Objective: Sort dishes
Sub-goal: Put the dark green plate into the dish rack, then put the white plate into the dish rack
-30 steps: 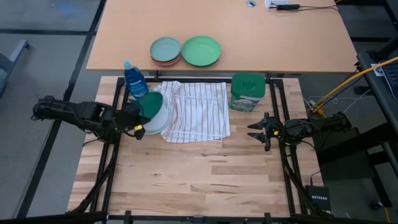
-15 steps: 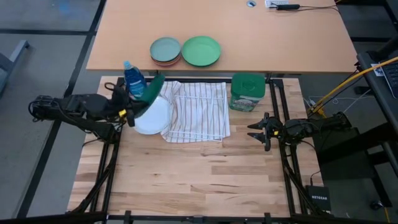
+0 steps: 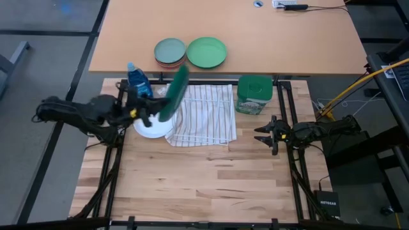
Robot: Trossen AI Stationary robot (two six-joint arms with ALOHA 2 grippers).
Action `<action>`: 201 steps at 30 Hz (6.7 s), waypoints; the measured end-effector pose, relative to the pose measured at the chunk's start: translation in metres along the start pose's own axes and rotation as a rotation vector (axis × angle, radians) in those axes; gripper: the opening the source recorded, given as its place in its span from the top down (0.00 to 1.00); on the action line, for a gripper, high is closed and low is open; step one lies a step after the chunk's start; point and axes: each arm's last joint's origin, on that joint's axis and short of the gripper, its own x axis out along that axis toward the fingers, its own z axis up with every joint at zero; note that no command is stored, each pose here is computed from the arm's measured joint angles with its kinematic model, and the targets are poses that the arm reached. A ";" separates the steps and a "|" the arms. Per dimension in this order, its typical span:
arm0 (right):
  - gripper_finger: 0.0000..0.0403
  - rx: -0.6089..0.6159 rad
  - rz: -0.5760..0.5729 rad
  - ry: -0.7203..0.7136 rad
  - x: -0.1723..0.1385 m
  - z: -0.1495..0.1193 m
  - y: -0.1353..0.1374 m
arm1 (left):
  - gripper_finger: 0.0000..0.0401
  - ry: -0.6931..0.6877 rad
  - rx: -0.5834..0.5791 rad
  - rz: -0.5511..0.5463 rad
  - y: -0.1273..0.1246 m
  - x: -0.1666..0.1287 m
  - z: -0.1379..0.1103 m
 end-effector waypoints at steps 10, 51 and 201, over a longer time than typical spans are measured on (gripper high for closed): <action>0.54 0.000 0.000 0.000 0.000 0.000 0.000 | 1.00 -0.173 -0.028 -0.303 -0.030 0.059 -0.040; 0.54 -0.001 -0.001 0.001 0.000 0.000 0.000 | 1.00 -0.139 -0.262 -0.002 0.048 0.159 -0.173; 0.54 -0.002 0.009 0.010 0.000 -0.001 0.000 | 0.65 1.101 0.978 0.751 0.138 -0.017 -0.207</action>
